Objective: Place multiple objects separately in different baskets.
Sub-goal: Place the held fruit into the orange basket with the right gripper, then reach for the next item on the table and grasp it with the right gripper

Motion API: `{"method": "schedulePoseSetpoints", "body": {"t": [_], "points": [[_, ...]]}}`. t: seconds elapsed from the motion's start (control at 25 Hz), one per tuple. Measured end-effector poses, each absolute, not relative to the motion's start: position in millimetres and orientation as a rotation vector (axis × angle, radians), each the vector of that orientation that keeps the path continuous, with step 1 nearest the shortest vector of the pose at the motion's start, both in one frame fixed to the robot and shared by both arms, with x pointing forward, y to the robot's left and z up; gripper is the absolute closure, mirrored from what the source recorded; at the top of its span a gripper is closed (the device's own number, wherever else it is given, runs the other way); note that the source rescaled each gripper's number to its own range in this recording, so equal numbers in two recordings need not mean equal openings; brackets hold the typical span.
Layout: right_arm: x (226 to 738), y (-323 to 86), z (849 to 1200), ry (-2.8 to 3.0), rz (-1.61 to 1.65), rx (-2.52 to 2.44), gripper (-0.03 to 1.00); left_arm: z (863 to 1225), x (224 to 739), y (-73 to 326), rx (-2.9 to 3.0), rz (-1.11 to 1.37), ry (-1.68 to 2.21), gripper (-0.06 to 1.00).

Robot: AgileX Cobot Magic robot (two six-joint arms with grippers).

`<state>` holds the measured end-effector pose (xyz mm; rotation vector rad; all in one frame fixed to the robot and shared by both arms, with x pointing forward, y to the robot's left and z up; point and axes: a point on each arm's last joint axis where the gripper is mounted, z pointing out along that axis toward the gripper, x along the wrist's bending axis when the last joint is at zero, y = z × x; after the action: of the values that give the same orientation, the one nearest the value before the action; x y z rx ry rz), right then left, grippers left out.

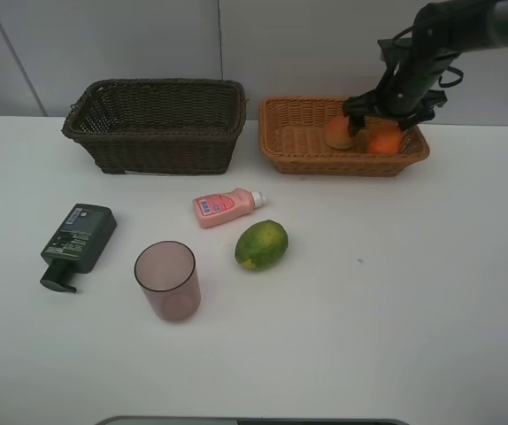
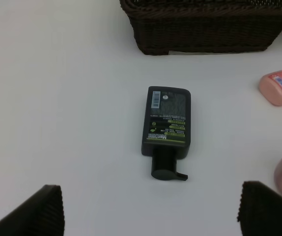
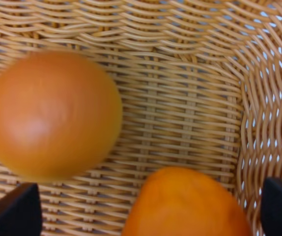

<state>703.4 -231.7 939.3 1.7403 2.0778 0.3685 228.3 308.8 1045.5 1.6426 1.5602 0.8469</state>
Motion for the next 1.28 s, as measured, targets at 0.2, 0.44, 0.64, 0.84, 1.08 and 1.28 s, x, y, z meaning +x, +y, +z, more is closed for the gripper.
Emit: {"method": "schedulePoseSetpoints", "body": {"t": [0.2,0.44,0.64,0.84,1.08,1.28], "points": [[695.7,-232.5,965.3,2.06,0.374,1.752,-0.03,1045.5,228.3,308.8,1.643,0.847,1.56,0.03],[671.6,-215.8,986.4,2.014,0.333,1.95,-0.03,1045.5,228.3,308.8,1.643,0.847,1.56,0.03],[626.3,-199.0,980.3,1.985,0.274,2.118,-0.03,1045.5,228.3,308.8,1.643,0.847,1.56,0.03],[575.3,-169.0,964.5,2.078,0.179,2.122,-0.03,1045.5,228.3,308.8,1.643,0.847,1.56,0.03],[542.6,-118.6,963.0,2.139,0.189,2.125,-0.03,1045.5,228.3,308.8,1.643,0.847,1.56,0.03],[525.4,-86.2,964.0,2.094,0.281,2.193,-0.03,1045.5,228.3,308.8,1.643,0.847,1.56,0.03]]}}
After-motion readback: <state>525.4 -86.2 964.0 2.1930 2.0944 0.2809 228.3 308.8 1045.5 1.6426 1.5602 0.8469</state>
